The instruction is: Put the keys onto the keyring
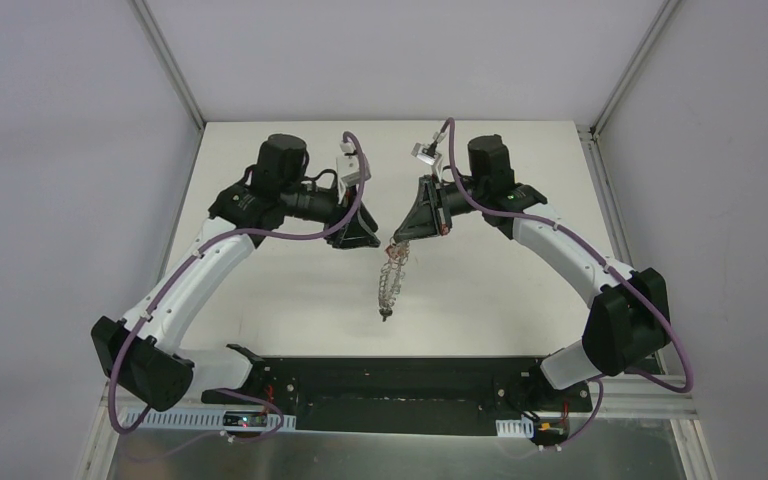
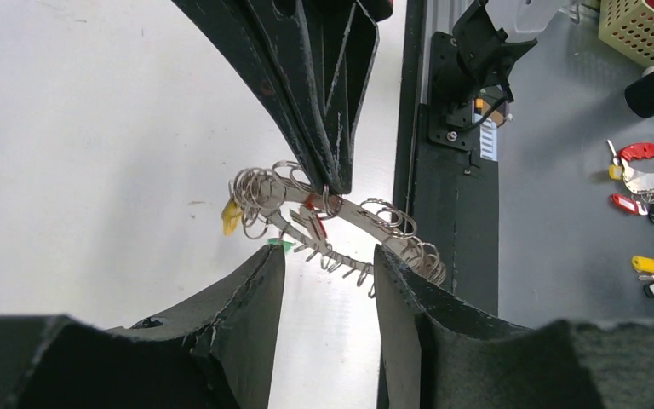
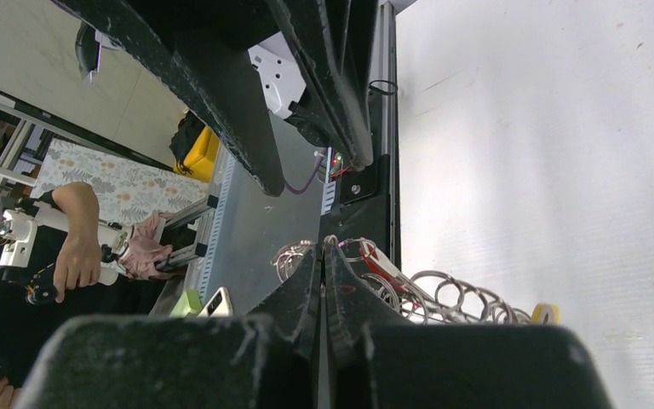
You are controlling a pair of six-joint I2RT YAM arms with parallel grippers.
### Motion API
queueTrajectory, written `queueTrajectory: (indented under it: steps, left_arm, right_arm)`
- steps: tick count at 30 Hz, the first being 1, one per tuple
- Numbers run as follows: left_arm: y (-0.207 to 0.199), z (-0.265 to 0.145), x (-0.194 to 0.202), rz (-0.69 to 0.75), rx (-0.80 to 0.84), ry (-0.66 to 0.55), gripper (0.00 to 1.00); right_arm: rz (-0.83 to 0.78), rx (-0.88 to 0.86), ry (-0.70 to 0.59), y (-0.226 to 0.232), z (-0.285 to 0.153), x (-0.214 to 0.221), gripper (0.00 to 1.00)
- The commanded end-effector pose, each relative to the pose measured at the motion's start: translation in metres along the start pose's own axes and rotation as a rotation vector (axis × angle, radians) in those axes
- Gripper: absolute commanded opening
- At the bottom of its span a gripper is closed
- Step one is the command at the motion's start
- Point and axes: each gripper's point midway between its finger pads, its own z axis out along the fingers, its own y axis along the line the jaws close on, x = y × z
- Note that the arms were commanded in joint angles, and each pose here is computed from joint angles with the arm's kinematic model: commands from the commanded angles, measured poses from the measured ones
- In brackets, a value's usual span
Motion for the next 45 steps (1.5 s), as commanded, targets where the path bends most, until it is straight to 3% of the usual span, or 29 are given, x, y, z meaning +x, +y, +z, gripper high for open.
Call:
queueTrajectory:
  steps: [1,20,28,39,45]
  left_arm:
    - [0.005,0.006,-0.01,0.06,0.027,-0.046,0.45]
    - [-0.005,0.035,0.018,0.125,0.131,-0.018,0.44]
    - [-0.005,0.039,0.029,0.106,0.125,-0.004,0.31]
    - [-0.006,0.043,0.031,0.086,0.128,-0.001,0.0]
    - [-0.009,0.045,0.037,0.069,0.134,0.016,0.0]
  right_arm:
    - [-0.091,-0.069,0.004,0.026,-0.006,-0.005,0.0]
    - [-0.103,-0.076,0.005,0.028,-0.005,-0.006,0.0]
    - [-0.109,-0.058,-0.004,0.025,-0.005,-0.01,0.0]
    - [-0.115,-0.017,-0.021,0.02,-0.005,-0.014,0.0]
    - [-0.118,0.006,-0.031,0.017,-0.005,-0.017,0.0]
